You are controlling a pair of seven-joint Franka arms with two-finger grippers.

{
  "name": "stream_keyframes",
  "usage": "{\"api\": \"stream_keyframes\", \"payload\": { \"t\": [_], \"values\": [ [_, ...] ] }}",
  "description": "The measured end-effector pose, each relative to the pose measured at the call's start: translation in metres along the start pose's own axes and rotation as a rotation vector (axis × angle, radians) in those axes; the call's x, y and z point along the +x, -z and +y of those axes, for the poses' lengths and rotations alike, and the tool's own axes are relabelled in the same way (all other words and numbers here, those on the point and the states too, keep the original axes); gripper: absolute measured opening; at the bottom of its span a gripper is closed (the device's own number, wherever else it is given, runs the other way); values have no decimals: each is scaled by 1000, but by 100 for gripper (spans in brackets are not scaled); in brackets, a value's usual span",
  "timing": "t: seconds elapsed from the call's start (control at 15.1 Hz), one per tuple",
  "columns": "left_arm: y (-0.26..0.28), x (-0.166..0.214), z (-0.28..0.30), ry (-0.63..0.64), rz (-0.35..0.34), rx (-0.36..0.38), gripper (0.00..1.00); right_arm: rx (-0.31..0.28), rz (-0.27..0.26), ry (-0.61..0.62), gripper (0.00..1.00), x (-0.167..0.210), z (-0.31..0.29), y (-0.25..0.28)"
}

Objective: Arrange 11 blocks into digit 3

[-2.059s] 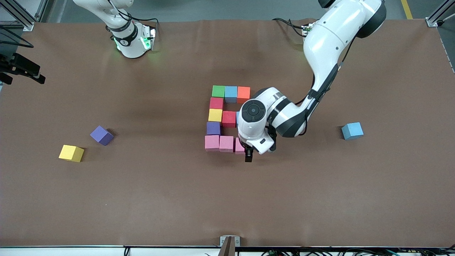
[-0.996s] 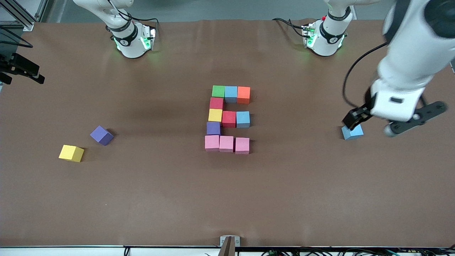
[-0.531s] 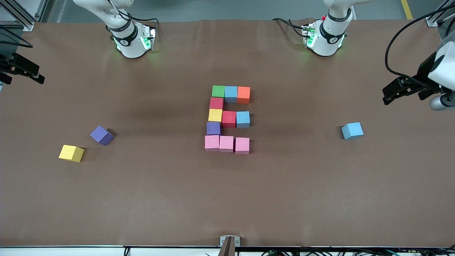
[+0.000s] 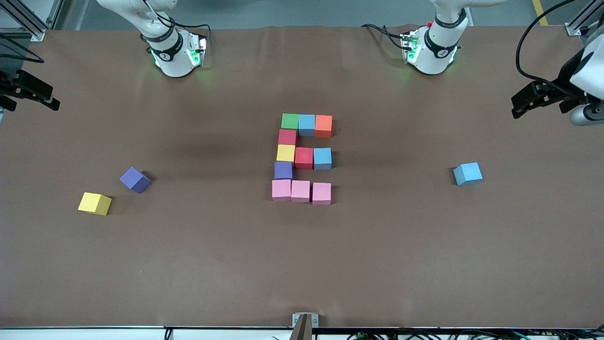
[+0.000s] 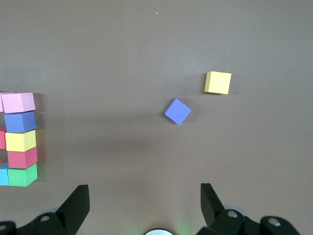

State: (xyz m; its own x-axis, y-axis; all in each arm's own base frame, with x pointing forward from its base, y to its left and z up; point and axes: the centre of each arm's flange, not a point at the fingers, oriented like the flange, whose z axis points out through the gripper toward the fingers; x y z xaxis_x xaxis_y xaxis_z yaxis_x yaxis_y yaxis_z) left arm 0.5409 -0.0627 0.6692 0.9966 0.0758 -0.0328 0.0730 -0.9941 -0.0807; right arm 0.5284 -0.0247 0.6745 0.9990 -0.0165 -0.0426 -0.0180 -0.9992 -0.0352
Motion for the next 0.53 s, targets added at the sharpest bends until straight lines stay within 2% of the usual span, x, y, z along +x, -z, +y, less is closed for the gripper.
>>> {"api": "stream_keyframes", "payload": {
  "t": [0.53],
  "values": [
    [-33,-13,4,-9,9,-20,100,0,-7,0,100,-1,0,-1]
  ]
}}
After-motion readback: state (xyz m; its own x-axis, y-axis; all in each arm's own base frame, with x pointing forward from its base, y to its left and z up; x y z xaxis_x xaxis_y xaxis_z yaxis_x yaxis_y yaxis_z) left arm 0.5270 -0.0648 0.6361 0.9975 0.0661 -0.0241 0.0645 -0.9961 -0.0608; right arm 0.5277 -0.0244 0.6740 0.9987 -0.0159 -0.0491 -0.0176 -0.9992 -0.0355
